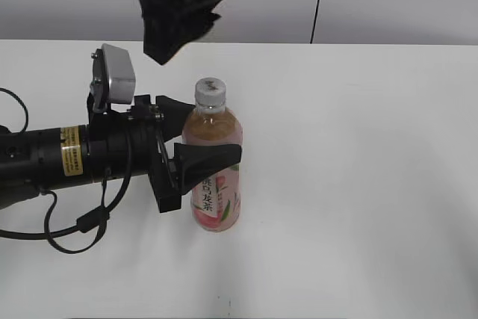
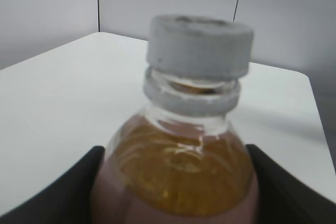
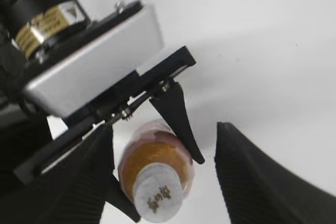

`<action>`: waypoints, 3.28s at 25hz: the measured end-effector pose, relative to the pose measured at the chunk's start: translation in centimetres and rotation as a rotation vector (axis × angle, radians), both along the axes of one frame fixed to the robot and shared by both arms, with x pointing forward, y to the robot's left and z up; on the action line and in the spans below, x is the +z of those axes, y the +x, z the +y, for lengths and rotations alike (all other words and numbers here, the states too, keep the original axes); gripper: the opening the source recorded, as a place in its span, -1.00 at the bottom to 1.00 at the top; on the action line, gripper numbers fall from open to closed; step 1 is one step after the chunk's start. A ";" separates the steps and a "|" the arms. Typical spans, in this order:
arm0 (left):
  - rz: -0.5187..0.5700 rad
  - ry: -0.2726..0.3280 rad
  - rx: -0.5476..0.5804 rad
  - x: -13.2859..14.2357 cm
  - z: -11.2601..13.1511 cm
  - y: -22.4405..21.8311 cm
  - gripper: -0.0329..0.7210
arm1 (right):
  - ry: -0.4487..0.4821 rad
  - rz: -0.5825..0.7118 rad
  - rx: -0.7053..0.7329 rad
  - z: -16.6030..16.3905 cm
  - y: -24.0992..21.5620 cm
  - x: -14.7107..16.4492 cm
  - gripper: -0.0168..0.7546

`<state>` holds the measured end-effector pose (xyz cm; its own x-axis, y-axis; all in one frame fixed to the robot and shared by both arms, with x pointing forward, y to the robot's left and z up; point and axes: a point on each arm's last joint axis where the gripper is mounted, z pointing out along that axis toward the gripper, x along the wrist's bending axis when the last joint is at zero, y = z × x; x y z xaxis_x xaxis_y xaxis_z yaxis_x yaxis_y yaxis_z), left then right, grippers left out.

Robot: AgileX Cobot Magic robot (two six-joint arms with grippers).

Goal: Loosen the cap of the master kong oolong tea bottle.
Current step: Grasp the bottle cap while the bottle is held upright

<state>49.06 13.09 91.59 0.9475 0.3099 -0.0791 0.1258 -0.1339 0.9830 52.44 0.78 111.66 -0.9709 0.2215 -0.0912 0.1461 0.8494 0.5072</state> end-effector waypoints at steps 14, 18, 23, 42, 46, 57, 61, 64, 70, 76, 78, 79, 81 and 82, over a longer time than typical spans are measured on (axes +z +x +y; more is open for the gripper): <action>0.000 0.002 0.000 0.0 0.0 0.0 0.32 | 0.055 0.292 -0.643 -0.4 0.7 -0.4 0.47; 0.000 0.008 0.002 0.0 0.0 0.1 0.32 | 0.080 0.352 -0.670 -0.1 0.4 -0.4 0.48; 0.002 0.011 0.005 -0.1 0.0 0.1 0.32 | 0.086 0.368 -0.673 0.0 0.3 -0.4 0.48; 0.003 0.011 0.005 -0.1 0.0 0.1 0.32 | -0.024 0.348 -0.722 -1.5 -0.3 -2.5 0.39; 0.003 0.011 0.005 -0.1 0.0 0.1 0.32 | -0.033 0.360 -0.723 -1.4 -0.2 -2.9 0.38; 0.003 0.010 0.005 -0.1 0.0 0.1 0.32 | -0.051 0.375 -0.689 -0.9 -0.1 -3.8 0.17; 0.003 0.010 0.004 0.0 0.0 0.1 0.32 | -0.069 0.378 -0.680 -0.7 0.1 -4.5 0.04; 0.003 0.010 0.004 0.0 0.0 0.1 0.32 | -0.071 0.376 -0.669 -0.7 0.1 -4.5 -0.18; 0.003 0.011 0.005 -0.1 0.0 0.1 0.32 | -0.075 0.366 -0.646 -0.7 0.1 -4.5 -0.19; 0.004 0.010 0.006 -0.1 0.0 0.1 0.32 | -0.101 0.308 -0.507 -0.7 0.1 -4.5 -0.20; 0.004 0.010 0.007 0.0 0.0 0.1 0.32 | -0.115 0.282 -0.440 -0.7 0.1 -4.6 -0.21; 0.005 0.009 0.007 0.0 0.0 0.1 0.32 | -0.122 0.266 -0.401 -0.7 0.1 -4.6 -0.21; 0.005 0.009 0.008 0.0 0.0 0.1 0.32 | -0.135 0.236 -0.331 -0.7 0.1 -4.6 -0.22; 0.005 0.009 0.008 0.0 0.0 0.1 0.32 | -0.142 0.219 -0.293 -0.7 0.1 -4.6 -0.22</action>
